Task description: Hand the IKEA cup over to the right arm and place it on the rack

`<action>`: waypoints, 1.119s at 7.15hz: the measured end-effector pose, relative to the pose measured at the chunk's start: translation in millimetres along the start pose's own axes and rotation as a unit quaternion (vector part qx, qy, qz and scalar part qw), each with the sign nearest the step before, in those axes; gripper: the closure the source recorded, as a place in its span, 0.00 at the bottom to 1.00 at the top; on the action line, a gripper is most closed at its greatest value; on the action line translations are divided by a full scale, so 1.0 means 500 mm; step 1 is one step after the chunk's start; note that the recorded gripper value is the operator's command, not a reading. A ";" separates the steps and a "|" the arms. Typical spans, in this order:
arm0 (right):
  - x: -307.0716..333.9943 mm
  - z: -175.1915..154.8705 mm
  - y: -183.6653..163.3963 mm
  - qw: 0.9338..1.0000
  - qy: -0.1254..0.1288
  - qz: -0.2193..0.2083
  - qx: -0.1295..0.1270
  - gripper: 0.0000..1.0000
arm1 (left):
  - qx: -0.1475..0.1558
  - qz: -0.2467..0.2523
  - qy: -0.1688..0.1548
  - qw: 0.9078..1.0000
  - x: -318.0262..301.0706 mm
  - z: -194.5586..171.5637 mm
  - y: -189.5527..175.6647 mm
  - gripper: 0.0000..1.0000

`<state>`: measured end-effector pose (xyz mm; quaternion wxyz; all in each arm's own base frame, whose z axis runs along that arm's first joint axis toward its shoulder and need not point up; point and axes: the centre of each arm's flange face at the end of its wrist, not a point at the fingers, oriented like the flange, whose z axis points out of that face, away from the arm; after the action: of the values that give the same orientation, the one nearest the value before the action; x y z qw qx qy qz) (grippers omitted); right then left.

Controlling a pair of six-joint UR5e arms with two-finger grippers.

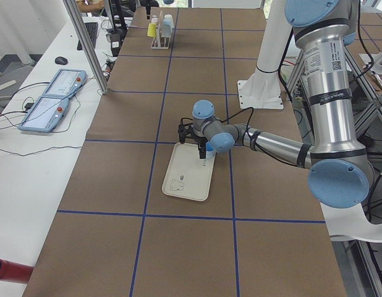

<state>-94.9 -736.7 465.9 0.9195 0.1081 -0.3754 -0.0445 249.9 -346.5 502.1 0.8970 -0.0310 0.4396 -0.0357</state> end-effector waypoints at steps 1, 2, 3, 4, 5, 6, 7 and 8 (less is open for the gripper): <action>-0.011 -0.019 0.003 1.000 -0.010 -0.001 0.005 0.00 | -0.011 0.004 -0.007 1.000 0.001 0.021 0.018 0.52; -0.016 -0.040 0.017 1.000 -0.020 0.002 0.010 0.00 | -0.017 0.004 -0.013 1.000 -0.005 0.031 0.029 0.94; -0.016 -0.058 0.044 1.000 -0.025 0.004 0.013 0.00 | -0.021 0.003 -0.017 1.000 -0.012 0.037 0.034 1.00; -0.016 -0.076 0.080 0.999 -0.028 0.006 0.016 0.00 | -0.023 0.001 -0.020 1.000 -0.017 0.041 0.035 1.00; -0.017 -0.092 0.121 0.999 -0.029 0.009 0.017 0.00 | -0.024 0.000 -0.020 1.000 -0.017 0.044 0.035 1.00; -0.023 -0.110 0.165 0.999 -0.034 0.019 0.020 0.00 | -0.026 0.001 -0.017 1.000 -0.011 0.042 0.035 1.00; -0.035 -0.127 0.206 0.998 -0.046 0.039 0.022 0.00 | -0.029 0.000 -0.010 1.000 -0.003 0.036 0.035 1.00; -0.051 -0.136 0.246 0.996 -0.062 0.061 0.018 0.00 | -0.032 -0.007 0.007 0.999 0.004 0.012 0.022 1.00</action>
<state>-65.7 -601.7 429.7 0.8931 0.0987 -0.4387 0.0116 256.2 -335.3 503.0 0.8922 -0.0629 0.4465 -0.0278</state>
